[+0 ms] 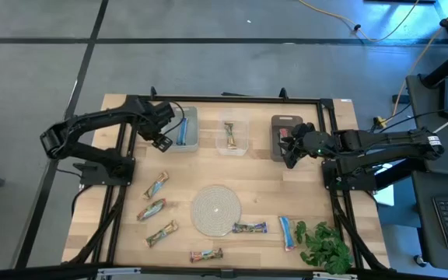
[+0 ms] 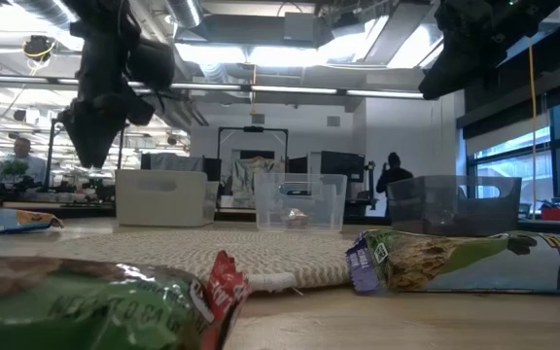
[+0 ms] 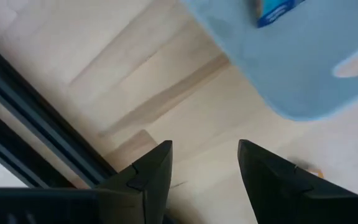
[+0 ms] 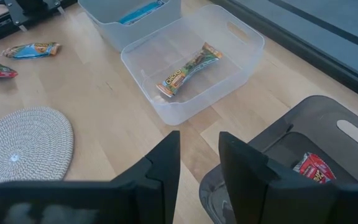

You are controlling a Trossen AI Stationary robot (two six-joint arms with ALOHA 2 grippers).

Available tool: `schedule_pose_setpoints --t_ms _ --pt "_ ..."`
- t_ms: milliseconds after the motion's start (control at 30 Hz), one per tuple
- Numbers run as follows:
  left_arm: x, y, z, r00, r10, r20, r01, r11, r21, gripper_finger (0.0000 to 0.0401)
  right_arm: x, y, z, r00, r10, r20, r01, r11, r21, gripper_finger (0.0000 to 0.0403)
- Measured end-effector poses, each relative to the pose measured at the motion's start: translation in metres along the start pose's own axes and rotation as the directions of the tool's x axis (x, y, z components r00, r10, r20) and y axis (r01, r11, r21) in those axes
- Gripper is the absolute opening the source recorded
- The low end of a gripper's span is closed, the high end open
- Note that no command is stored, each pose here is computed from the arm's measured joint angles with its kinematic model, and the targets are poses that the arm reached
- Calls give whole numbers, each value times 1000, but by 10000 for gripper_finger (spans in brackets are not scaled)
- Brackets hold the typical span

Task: Pick and place Granola Bars by type
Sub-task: Put the red granola bar into the black bin

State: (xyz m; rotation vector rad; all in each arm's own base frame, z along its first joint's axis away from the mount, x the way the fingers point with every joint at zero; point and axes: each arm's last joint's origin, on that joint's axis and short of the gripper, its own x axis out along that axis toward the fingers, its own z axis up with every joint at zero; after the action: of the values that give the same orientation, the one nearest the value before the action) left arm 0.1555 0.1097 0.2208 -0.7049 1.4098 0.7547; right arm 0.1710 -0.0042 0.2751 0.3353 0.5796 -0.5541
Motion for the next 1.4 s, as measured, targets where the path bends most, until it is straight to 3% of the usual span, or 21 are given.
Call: schedule_pose_setpoints --t_ms 267,533,800,1100,1233,1400 --pt "-37 -16 -31 967 -140 214 113 984 136 179 0 0 0 1000 2 3 -2 1000 2 114" --pt "-67 -44 -60 832 -407 378 310 905 292 178 0 0 1 1000 -8 10 8 1000 -21 114" --pt "-76 -59 -65 750 -517 412 357 841 405 180 0 0 1 1000 -4 14 5 1000 -23 114" --pt "-73 -66 -61 749 -520 411 355 838 413 237 0 0 1 1000 -4 14 4 1000 -23 114" --pt "-66 -73 -55 777 -501 382 315 834 453 273 0 0 1 1000 -4 14 4 1000 -23 114" --pt "-59 -78 -50 804 -474 358 312 850 425 289 0 0 1 1000 -3 13 4 1000 -23 114"
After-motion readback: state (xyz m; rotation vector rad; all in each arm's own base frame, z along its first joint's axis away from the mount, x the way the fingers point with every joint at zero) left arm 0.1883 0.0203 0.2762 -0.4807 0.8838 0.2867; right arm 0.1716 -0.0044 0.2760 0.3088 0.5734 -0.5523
